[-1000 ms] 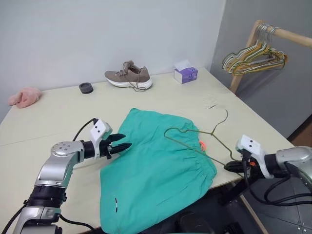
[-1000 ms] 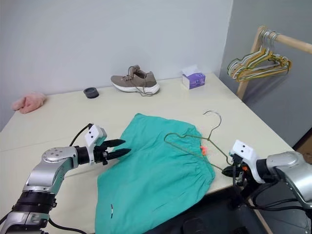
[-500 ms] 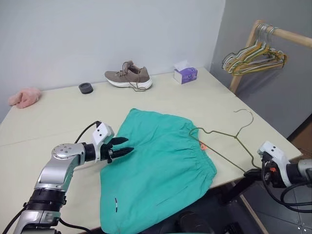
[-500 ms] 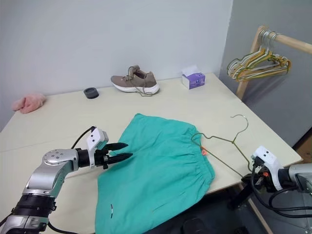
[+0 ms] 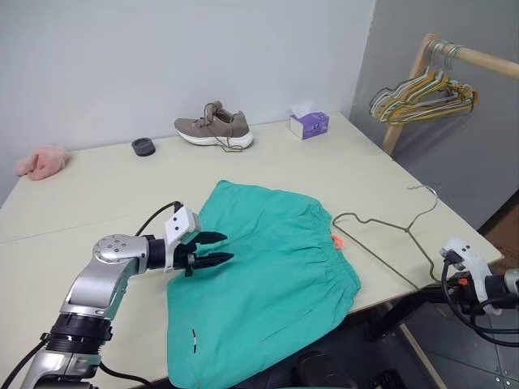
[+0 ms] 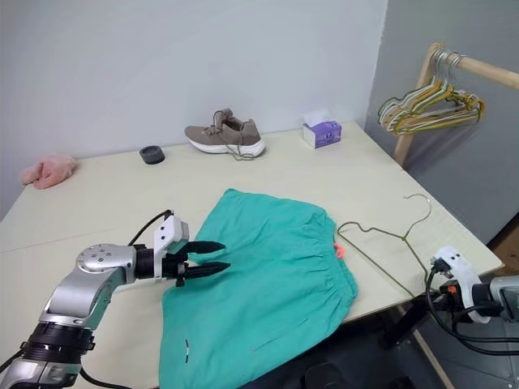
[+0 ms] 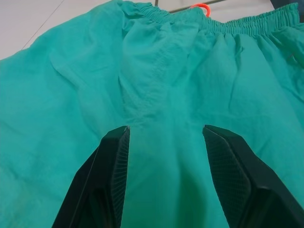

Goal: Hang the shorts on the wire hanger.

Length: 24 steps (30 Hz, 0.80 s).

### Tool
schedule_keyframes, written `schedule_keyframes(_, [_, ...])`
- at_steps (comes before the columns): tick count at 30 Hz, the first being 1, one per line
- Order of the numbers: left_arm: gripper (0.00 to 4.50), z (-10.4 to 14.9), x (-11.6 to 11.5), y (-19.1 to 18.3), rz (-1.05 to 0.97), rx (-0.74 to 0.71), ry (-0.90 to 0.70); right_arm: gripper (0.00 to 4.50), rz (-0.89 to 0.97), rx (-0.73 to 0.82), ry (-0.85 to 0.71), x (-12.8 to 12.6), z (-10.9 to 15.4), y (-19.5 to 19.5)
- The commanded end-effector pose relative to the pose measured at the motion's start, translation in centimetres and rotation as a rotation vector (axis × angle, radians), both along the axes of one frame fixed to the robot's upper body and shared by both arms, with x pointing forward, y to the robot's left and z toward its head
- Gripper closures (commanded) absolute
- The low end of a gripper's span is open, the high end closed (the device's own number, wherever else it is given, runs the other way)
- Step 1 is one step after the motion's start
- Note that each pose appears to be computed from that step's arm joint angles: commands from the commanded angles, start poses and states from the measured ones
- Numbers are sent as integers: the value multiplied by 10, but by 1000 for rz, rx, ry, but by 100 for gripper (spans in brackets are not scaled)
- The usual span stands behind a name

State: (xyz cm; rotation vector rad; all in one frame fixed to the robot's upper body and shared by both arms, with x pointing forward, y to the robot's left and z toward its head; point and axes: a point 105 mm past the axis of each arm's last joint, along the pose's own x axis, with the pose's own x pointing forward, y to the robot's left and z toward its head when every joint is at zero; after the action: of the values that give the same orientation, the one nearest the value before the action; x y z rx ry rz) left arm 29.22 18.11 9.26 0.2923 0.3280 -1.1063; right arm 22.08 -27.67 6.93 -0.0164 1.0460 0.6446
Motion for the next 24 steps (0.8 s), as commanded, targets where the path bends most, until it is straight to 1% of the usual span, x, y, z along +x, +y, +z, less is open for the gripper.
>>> schedule_keyframes(1, [192, 13, 2, 0, 4, -4, -48, 450, 63, 24, -27, 5, 12, 12])
schedule_keyframes(6, [192, 14, 4, 5, 30, -5, -53, 450, 119, 38, -54, 12, 21, 23])
schedule_keyframes(12, [192, 16, 9, 12, 76, 1, -72, 450, 187, 45, -46, 17, 22, 36])
schedule_keyframes(15, [192, 16, 10, 15, 92, 3, -76, 450, 204, 24, -21, 20, 16, 38])
schedule_keyframes(19, [192, 15, 11, 16, 102, 9, -83, 450, 171, -2, 24, 26, 2, 35])
schedule_keyframes(24, [192, 13, 10, 19, 118, 20, -89, 450, 89, 56, 60, 39, 2, 44])
